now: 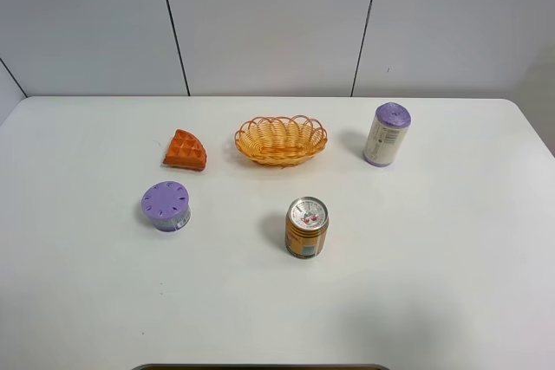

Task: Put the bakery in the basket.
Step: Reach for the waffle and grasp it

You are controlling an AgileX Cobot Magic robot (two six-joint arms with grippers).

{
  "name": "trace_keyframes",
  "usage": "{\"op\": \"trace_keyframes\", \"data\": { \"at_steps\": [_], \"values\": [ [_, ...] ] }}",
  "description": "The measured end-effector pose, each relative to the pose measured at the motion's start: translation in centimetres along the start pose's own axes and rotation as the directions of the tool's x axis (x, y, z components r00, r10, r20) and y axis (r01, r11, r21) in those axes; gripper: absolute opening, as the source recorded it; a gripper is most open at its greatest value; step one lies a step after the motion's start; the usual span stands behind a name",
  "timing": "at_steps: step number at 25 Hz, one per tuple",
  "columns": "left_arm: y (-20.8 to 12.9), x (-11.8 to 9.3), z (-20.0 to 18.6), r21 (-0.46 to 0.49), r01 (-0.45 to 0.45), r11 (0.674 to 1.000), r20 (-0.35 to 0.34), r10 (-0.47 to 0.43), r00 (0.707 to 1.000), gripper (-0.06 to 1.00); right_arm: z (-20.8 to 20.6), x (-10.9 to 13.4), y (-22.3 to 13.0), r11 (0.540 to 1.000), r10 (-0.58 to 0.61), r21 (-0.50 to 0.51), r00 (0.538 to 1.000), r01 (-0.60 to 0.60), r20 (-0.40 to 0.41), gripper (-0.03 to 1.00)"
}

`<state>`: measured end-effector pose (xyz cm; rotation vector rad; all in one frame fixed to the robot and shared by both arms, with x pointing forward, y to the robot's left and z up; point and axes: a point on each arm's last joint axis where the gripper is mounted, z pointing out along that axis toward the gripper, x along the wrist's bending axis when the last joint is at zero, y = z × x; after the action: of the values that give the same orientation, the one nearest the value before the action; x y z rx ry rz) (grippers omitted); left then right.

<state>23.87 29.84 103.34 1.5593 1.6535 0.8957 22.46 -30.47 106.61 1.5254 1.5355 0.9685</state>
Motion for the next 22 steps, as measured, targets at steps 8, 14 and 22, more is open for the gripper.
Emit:
{"op": "trace_keyframes", "data": {
  "at_steps": [8,14,22],
  "values": [
    [0.00,0.00,0.00,0.000,0.000,1.000,0.000,0.000,1.000,0.99,0.00,0.00,0.00,1.000,0.000,0.000,1.000,0.000,0.000,0.91],
    [0.00,0.00,0.00,0.000,0.000,1.000,0.000,0.000,1.000,0.99,0.00,0.00,0.00,1.000,0.000,0.000,1.000,0.000,0.000,0.91],
    [0.07,-0.05,-0.10,-0.005,-0.001,1.000,0.005,0.001,1.000,0.99,0.00,0.00,0.00,1.000,0.000,0.000,1.000,0.000,0.000,0.91]
  ]
}}
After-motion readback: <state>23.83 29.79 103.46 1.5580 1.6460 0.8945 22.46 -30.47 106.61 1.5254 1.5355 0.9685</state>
